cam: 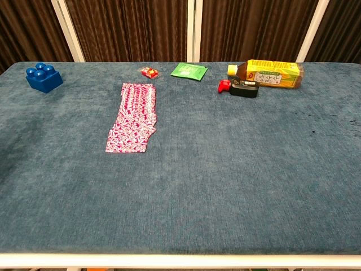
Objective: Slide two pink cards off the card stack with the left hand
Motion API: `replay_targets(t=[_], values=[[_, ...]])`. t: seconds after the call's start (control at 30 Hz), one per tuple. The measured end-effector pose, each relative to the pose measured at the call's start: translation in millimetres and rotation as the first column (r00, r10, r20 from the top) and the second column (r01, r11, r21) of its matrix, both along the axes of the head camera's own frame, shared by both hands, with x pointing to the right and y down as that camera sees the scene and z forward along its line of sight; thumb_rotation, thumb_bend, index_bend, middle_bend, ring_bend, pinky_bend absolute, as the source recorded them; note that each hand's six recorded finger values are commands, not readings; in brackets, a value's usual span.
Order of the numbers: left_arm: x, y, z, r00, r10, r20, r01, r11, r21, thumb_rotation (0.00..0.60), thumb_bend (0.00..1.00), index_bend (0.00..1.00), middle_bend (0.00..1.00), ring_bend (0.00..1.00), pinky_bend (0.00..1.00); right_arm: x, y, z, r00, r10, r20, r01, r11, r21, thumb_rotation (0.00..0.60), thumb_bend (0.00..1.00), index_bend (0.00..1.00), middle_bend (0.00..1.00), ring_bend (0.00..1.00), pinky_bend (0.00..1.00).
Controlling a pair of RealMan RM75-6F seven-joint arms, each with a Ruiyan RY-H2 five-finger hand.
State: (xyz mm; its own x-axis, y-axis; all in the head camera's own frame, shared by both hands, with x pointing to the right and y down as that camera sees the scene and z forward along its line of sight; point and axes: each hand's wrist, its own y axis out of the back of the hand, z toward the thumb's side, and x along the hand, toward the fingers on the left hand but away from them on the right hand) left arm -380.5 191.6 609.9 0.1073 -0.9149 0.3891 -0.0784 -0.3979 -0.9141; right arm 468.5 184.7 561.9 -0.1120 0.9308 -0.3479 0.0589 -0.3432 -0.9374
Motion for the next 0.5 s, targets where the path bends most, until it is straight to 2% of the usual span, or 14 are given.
replay_targets(t=[0.33, 0.4, 0.43, 0.5], values=[[-0.7, 0.6, 3.1, 1.000, 0.002, -0.014, -0.003, 1.000, -0.013, 0.600, 0.24, 0.11, 0.00, 0.00, 0.05, -4.3, -3.7, 0.4, 1.000, -0.007, 0.002, 0.007, 1.000, 0.004, 0.600, 0.20, 0.00, 0.00, 0.00, 0.00], [-0.9, 0.3, 3.2, 1.000, 0.003, -0.011, -0.004, 1.000, -0.013, 0.600, 0.24, 0.11, 0.05, 0.05, 0.16, -3.8, -3.6, 0.7, 1.000, -0.005, 0.000, 0.005, 1.000, 0.002, 0.600, 0.20, 0.00, 0.00, 0.00, 0.00], [-1.0, -0.3, 2.8, 1.000, 0.002, -0.009, -0.002, 1.000, -0.008, 0.600, 0.25, 0.11, 0.14, 0.15, 0.30, -3.6, -3.4, 1.1, 1.000, -0.004, -0.001, 0.004, 1.000, -0.001, 0.600, 0.20, 0.00, 0.00, 0.00, 0.00], [-0.7, -1.2, 1.9, 1.000, -0.001, -0.006, 0.001, 1.000, 0.005, 0.600, 0.28, 0.11, 0.39, 0.45, 0.61, -3.3, -2.9, 2.0, 1.000, -0.005, -0.004, 0.005, 1.000, -0.005, 0.600, 0.20, 0.00, 0.00, 0.00, 0.00]])
